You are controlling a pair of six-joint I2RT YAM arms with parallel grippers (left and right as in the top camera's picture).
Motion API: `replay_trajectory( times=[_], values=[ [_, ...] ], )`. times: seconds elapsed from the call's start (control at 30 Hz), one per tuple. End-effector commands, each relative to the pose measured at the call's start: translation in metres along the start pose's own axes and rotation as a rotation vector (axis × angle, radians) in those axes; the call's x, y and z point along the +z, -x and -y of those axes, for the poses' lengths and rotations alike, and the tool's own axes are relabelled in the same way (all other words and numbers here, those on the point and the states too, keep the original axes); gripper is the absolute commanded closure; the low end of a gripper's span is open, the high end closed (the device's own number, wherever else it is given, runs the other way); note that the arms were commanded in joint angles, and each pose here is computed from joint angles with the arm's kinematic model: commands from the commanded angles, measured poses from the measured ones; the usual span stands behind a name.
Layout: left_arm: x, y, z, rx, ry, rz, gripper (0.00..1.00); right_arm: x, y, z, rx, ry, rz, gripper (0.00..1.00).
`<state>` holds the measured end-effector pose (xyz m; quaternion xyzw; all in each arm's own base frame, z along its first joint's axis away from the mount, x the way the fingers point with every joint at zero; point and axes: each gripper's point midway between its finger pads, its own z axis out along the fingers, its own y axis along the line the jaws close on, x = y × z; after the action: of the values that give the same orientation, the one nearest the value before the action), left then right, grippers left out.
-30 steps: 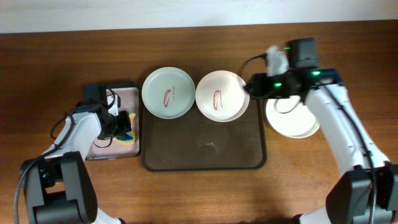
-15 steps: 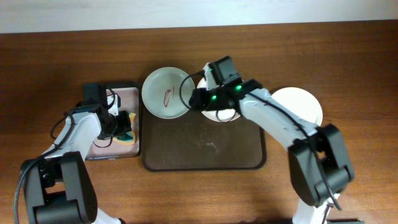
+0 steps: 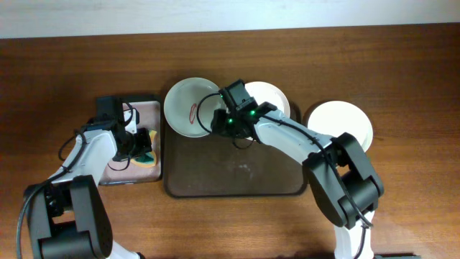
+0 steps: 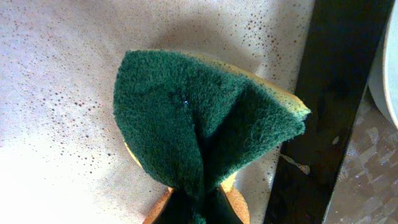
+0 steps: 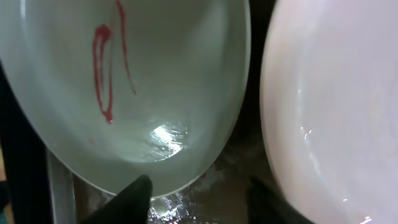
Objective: Clean dirty plates on tray and stack at the side
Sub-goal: 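Move the right gripper to the pale green plate and grip its rim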
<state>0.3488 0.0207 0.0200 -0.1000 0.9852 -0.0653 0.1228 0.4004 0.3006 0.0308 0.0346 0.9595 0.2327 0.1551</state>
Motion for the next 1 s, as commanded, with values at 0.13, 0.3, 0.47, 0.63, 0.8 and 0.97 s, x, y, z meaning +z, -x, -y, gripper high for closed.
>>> replay_trajectory(
  times=[0.13,0.3,0.47,0.63,0.8,0.97],
  values=[
    [0.000,0.002,0.004,0.021,-0.019,0.002,1.00,0.005,0.001,0.001,0.078,-0.031,0.020,0.54],
    [0.000,0.002,0.004,0.021,-0.019,0.002,1.00,0.009,-0.007,0.004,0.076,-0.051,0.001,0.59],
    [0.000,0.002,0.004,0.021,-0.019,0.001,1.00,0.022,-0.030,0.015,0.076,-0.103,-0.073,0.64],
    [0.000,0.003,0.004,0.021,-0.019,0.005,1.00,0.013,-0.046,0.023,0.071,-0.148,-0.139,0.78],
    [0.000,0.003,0.004,0.022,-0.019,0.005,1.00,-0.008,-0.036,0.018,-0.015,-0.130,-0.122,0.82],
    [0.000,0.003,0.004,0.021,-0.019,0.005,1.00,-0.026,0.006,-0.004,-0.017,-0.054,0.008,0.59]
  ],
)
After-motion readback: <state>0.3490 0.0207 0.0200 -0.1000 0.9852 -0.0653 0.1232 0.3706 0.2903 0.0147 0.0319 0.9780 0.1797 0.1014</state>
